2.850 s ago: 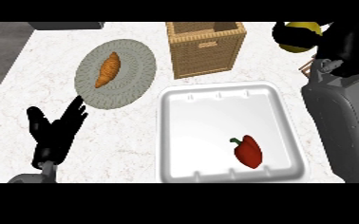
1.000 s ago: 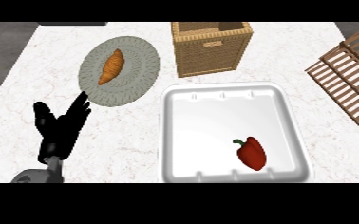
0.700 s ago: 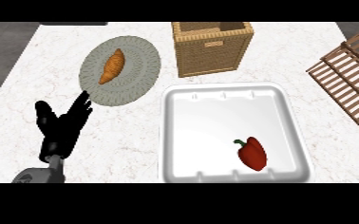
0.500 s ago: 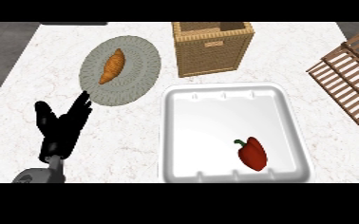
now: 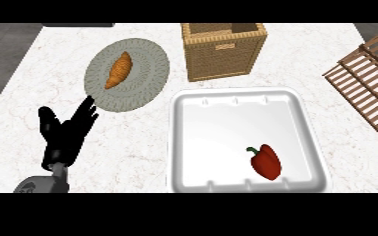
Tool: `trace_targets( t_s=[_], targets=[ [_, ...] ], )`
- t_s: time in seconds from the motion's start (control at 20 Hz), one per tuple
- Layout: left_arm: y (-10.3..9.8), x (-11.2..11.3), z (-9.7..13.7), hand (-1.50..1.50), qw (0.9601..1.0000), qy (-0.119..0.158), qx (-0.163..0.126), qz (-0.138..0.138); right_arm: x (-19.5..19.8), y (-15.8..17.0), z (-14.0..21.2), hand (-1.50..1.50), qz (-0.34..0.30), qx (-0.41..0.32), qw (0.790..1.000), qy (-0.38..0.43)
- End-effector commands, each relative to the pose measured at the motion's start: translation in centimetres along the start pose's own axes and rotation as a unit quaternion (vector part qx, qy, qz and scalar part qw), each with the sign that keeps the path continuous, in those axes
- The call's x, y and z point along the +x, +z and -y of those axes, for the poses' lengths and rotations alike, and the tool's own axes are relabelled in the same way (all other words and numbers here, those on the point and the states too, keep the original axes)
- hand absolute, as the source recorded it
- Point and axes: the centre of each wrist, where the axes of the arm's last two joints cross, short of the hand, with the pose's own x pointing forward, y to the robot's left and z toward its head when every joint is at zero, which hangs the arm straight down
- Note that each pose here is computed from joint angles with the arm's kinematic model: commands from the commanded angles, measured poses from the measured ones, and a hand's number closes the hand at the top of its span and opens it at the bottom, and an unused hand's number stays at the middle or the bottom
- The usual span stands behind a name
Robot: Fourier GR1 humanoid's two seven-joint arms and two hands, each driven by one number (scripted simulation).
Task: Pick the lemon from the tray and place it in the tiered shelf
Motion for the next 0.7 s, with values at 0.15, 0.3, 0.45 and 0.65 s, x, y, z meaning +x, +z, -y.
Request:
trace_targets(
  t_s=[0.15,0.3,0.45,0.65],
  targets=[
    [0.7,-0.9,1.2,0.00,0.9998,0.000,0.000,-0.019,0.2,0.2,1.3,1.50,-0.035,-0.037,0.994,-0.098],
    [0.6,-0.7,1.1,0.00,0.9993,0.004,-0.001,-0.036,-1.7,-0.7,0.7,-1.50,-0.058,-0.064,0.989,-0.124],
    [1.2,-0.5,-0.4,0.00,0.9996,0.002,-0.010,-0.026,-1.9,-1.0,1.7,-1.50,-0.061,-0.057,0.980,-0.180],
    [0.3,-0.8,-1.7,0.00,0.9996,0.007,-0.005,-0.028,-2.1,-0.6,2.6,-1.50,-0.055,-0.074,0.961,-0.260]
  ],
)
